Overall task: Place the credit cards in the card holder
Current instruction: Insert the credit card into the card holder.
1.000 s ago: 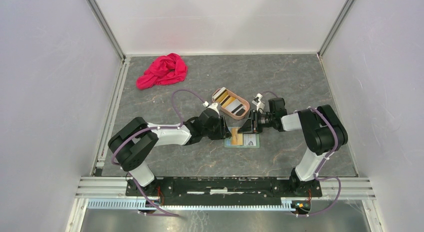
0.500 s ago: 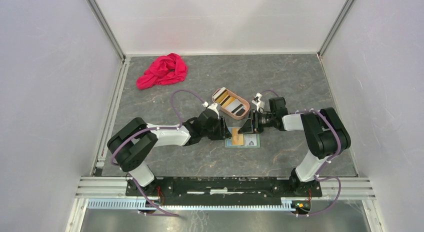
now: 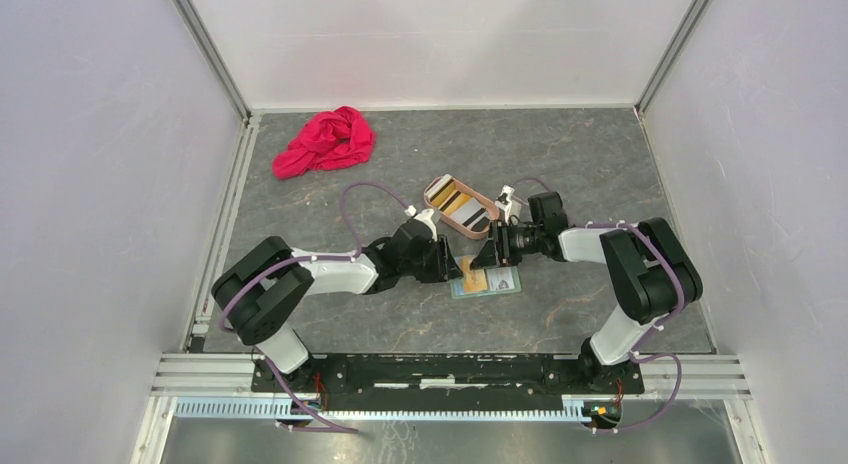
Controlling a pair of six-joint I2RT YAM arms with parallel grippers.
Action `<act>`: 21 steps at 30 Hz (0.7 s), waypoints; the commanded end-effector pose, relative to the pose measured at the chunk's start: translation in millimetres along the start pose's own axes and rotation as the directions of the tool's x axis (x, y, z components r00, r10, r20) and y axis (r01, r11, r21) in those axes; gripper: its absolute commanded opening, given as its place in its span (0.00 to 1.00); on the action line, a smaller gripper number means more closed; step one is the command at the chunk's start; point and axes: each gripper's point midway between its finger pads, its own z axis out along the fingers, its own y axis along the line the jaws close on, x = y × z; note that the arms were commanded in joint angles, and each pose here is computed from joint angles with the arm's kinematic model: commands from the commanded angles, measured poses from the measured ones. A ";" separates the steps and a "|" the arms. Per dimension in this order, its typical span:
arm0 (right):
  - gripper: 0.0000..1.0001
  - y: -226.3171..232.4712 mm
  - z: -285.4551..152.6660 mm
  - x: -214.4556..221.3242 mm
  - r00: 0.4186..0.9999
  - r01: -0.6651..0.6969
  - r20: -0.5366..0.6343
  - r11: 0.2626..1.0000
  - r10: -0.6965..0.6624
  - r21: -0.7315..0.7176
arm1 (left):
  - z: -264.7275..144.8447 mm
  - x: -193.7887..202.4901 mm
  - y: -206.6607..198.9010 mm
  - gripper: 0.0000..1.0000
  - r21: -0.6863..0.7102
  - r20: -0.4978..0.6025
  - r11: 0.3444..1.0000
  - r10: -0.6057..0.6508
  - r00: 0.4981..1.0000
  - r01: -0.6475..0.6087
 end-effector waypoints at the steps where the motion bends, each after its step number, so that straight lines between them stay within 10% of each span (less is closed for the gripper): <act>1: 0.56 3.3 4.6 -5.3 0.999 0.041 -0.001 0.999 -0.041 0.010 | -6.9 -12.7 -13.9 0.46 0.069 0.044 0.997 0.043 0.998 -0.045; 21: 0.71 -3.1 -11.7 -3.9 0.961 0.275 -0.071 0.958 -0.269 0.088 | -30.6 -25.5 -14.9 0.40 0.124 0.144 0.992 -0.013 0.989 -0.005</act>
